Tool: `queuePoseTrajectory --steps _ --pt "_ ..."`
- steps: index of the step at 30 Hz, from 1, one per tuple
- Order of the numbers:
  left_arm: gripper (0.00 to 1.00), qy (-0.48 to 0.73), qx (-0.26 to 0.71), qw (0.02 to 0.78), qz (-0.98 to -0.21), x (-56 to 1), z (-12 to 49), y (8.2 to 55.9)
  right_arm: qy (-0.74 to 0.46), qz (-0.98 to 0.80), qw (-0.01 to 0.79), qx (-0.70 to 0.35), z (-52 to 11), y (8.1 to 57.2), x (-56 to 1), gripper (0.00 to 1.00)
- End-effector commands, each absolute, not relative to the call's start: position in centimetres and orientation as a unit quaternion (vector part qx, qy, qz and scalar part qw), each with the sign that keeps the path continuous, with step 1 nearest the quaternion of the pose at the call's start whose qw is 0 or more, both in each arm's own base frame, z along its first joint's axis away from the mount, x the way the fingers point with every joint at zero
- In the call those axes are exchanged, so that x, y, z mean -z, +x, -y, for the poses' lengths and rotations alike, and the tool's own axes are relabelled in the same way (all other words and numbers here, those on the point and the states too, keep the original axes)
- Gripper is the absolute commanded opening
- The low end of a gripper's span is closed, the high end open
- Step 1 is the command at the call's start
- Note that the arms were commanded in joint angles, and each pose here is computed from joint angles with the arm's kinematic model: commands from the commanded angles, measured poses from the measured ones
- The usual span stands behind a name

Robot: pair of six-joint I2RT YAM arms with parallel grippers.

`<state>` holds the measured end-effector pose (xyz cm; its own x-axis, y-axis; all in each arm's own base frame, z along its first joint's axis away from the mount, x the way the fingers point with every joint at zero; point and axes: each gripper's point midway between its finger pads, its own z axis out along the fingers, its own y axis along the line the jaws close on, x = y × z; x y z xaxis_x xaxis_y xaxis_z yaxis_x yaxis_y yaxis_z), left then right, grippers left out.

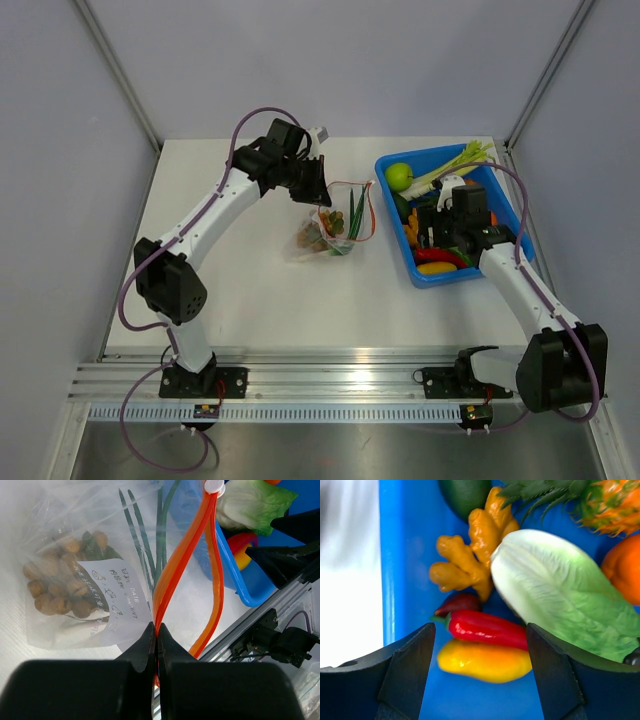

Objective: Place the food in the zip-top bag and seal the zipper
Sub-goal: Pick up the fake vegetable from the bin.

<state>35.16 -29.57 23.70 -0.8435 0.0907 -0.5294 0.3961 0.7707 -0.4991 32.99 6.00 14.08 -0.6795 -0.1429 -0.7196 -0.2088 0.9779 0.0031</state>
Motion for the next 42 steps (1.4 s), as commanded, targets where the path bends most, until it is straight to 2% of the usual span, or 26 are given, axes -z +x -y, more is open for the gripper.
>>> queuePoseTrajectory --steps 1,6,10,12,16,21,28,42 --pt "0.00 0.153 0.335 0.268 -0.890 -25.5 30.1 35.1 -0.083 -0.913 0.394 -0.071 -7.0 32.2 -14.6 0.80" --pt "0.00 0.154 0.337 0.264 -0.891 -25.3 30.2 35.1 -0.077 -0.907 0.410 -0.053 -6.5 33.8 -14.7 0.77" --pt "0.00 0.155 0.334 0.263 -0.892 -25.2 30.0 34.8 -0.120 -0.903 0.413 0.014 -5.3 35.6 -14.3 0.73" --pt "0.00 0.154 0.335 0.264 -0.891 -25.2 30.0 34.8 -0.157 -0.897 0.407 0.068 -3.9 36.2 -14.3 0.75" --pt "0.00 0.153 0.338 0.259 -0.892 -25.0 30.1 34.8 -0.235 -0.900 0.347 0.119 -2.8 36.5 -12.1 0.80" --pt "0.00 0.154 0.335 0.258 -0.893 -25.0 30.0 34.6 -0.290 -0.884 0.344 0.126 -3.5 37.1 -11.8 0.86" --pt "0.00 0.152 0.337 0.256 -0.893 -24.8 29.9 34.3 -0.316 -0.873 0.329 0.173 -2.2 37.7 -11.4 0.87" --pt "0.00 0.153 0.339 0.255 -0.892 -24.7 29.7 33.9 -0.301 -0.857 0.362 0.211 -1.4 39.6 -10.7 0.87"
